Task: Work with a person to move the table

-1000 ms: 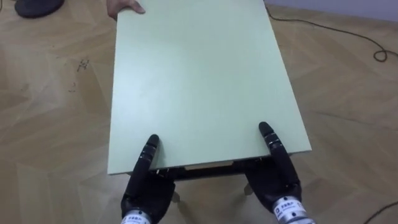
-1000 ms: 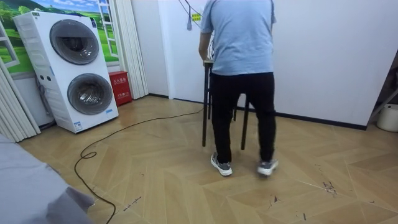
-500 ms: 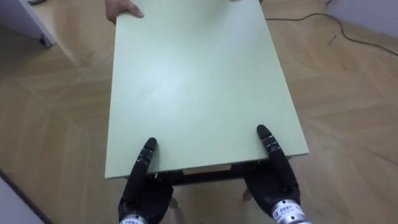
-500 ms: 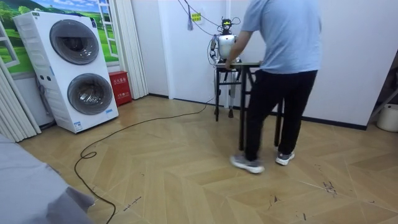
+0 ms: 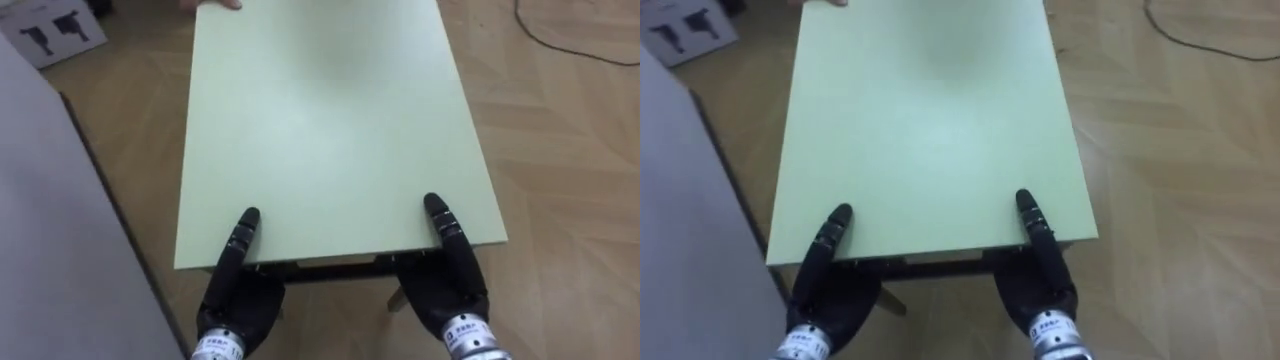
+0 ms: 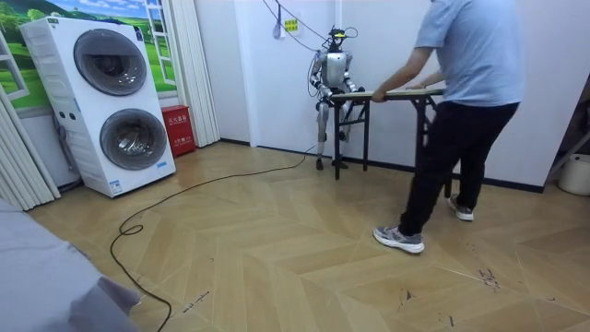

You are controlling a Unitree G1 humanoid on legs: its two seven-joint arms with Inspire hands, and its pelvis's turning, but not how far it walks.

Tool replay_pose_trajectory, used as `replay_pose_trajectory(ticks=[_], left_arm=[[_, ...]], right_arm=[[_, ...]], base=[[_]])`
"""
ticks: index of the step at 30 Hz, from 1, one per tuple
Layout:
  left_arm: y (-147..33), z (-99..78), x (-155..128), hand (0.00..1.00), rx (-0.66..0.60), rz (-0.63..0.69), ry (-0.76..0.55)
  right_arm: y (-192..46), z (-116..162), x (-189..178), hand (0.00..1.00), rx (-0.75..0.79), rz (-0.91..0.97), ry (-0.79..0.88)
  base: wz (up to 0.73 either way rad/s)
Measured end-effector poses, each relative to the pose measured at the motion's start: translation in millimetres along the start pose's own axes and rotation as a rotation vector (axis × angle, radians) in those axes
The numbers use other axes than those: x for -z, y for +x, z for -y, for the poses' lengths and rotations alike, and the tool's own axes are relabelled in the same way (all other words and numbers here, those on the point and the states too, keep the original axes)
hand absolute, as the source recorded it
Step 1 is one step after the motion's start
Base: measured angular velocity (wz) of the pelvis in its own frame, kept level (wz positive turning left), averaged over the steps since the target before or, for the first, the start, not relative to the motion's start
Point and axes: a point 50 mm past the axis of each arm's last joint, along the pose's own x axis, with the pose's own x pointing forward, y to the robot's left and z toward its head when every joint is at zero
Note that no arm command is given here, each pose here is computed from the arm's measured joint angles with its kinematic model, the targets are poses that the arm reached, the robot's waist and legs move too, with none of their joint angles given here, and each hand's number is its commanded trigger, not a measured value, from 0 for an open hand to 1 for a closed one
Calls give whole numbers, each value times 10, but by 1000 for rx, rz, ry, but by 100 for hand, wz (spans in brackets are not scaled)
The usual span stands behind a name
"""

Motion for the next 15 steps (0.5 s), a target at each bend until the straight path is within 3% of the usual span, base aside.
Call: replay_pose_trajectory(ticks=[11,15], left_arm=[[14,21,13,100,4,35,14],[8,-21,23,100,-12,21,25]], right_arm=[[-3,2,19,100,9,-4,20],[-49,52,41,100,30,-8,27]], base=[[32],[84]])
